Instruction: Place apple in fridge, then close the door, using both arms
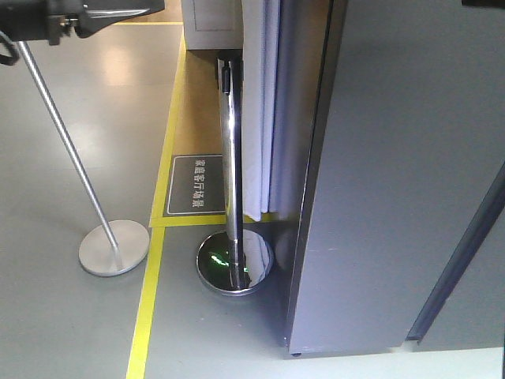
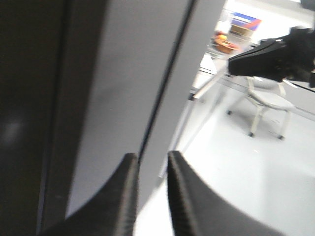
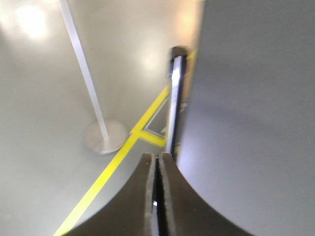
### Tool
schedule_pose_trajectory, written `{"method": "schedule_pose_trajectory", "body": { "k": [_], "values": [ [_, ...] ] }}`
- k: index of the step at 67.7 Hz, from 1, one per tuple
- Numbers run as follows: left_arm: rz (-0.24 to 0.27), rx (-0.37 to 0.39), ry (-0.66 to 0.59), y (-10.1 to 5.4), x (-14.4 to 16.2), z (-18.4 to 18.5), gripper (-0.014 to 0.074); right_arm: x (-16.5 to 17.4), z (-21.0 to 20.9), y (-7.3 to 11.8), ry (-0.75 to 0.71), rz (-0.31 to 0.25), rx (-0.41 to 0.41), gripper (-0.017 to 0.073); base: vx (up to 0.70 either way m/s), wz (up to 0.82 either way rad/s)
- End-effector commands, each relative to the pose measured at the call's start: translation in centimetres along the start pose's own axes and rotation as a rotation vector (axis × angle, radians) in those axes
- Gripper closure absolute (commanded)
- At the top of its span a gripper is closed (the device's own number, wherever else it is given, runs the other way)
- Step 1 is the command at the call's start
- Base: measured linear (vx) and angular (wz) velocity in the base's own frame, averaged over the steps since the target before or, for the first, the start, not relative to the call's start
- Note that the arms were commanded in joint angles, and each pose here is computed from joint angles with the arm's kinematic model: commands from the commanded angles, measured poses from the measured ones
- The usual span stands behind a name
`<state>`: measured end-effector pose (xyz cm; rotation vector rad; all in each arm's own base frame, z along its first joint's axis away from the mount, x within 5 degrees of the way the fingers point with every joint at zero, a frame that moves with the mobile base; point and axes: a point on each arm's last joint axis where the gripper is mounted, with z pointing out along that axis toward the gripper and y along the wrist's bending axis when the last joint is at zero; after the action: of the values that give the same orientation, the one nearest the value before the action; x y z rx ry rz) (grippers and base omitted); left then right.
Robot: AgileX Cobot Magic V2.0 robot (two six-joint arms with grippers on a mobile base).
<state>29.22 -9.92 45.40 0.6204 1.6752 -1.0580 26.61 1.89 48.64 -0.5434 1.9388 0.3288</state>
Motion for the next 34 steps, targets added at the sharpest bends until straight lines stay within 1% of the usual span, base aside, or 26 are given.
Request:
{"method": "schedule_pose_trajectory", "body": {
  "k": [1,8,12,18,22,27,31,33,34],
  "values": [
    [0.099,0.057,0.019,-3.3,-1.1,-1.7,0.0603,-0.4,-2.4,2.0,-0.111,-0.036,-0.012,0.0568,0.00,0.00],
    [0.130,0.143,0.063,-5.3,-0.9,-2.6,0.0603,1.7,-3.7,3.9,-0.155,-0.066,-0.037,0.0565,0.00,0.00],
    [0.142,0.189,0.091,-6.4,-0.5,-3.1,0.0602,3.6,-3.7,4.8,-0.144,-0.067,-0.065,0.0565,0.00,0.00],
    [0.139,0.238,0.131,-7.6,0.5,-3.9,0.0602,6.6,-4.1,6.2,-0.136,-0.070,-0.080,0.0565,0.00,0.00],
    [0.124,0.264,0.158,-8.3,1.6,-4.4,0.0602,9.3,-4.0,6.9,-0.107,-0.050,-0.089,0.0565,0.00,0.00],
    [0.081,0.267,0.181,-8.8,3.6,-5.0,0.0602,12.0,-4.2,7.8,-0.091,-0.044,-0.072,0.0565,0.00,0.00],
    [0.054,0.253,0.187,-9.3,5.3,-5.6,0.0602,13.8,-4.7,8.5,-0.098,-0.043,-0.044,0.0565,0.00,0.00],
    [0.045,0.235,0.182,-9.4,6.1,-5.8,0.0602,14.8,-4.7,8.7,-0.095,-0.036,-0.031,0.0565,0.00,0.00],
    [0.032,0.225,0.184,-9.3,6.8,-5.9,0.0602,15.2,-4.8,8.9,-0.097,-0.035,-0.024,0.0565,0.00,0.00]
  ]
}}
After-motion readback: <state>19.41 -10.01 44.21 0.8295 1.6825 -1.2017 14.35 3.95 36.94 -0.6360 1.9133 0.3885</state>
